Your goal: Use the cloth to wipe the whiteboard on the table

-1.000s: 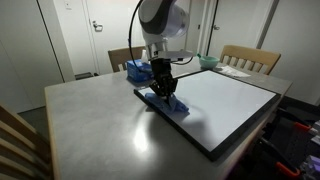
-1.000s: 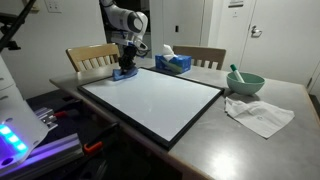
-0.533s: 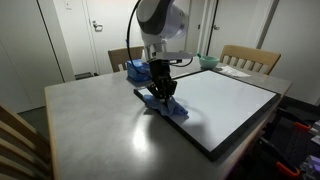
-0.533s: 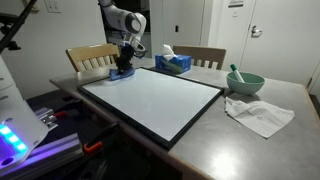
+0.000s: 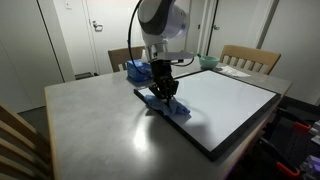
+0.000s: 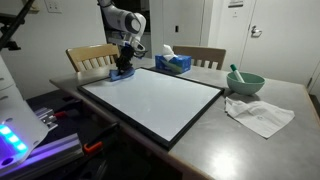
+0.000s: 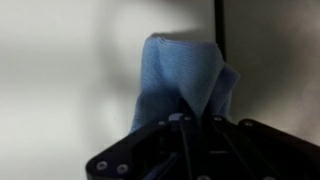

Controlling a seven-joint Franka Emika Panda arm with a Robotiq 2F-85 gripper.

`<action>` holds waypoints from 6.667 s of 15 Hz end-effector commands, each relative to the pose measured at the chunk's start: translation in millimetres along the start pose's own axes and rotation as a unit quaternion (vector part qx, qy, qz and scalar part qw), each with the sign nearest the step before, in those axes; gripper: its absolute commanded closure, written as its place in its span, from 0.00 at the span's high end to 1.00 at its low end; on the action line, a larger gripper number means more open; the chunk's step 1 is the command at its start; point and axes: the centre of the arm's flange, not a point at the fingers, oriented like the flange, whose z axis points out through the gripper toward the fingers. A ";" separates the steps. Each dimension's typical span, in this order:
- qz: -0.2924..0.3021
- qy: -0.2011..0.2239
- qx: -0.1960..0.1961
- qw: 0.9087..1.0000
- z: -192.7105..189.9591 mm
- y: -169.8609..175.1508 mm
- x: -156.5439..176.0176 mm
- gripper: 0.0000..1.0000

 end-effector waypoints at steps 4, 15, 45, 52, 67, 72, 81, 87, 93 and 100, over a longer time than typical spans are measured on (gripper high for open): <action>0.009 0.020 -0.017 1.000 6.3 -5.6 -6.4 0.02; 0.046 0.029 -0.068 0.996 45.4 -32.0 -69.4 0.02; 0.105 -0.003 -0.026 0.994 100.7 -3.4 -108.7 0.02; 0.094 -0.011 -0.044 0.995 69.2 -7.6 -110.2 0.02; 0.071 0.016 -0.072 0.995 97.1 62.0 -139.7 0.02; 0.104 0.037 -0.026 0.994 95.8 88.8 -148.7 0.02; 0.081 0.024 -0.080 0.993 73.9 77.7 -143.7 0.02; 0.091 0.017 -0.087 0.992 74.0 113.1 -143.1 0.02; 0.119 -0.003 -0.058 0.991 81.5 162.9 -141.7 0.02; 0.114 -0.030 -0.025 0.993 80.4 230.2 -149.6 0.02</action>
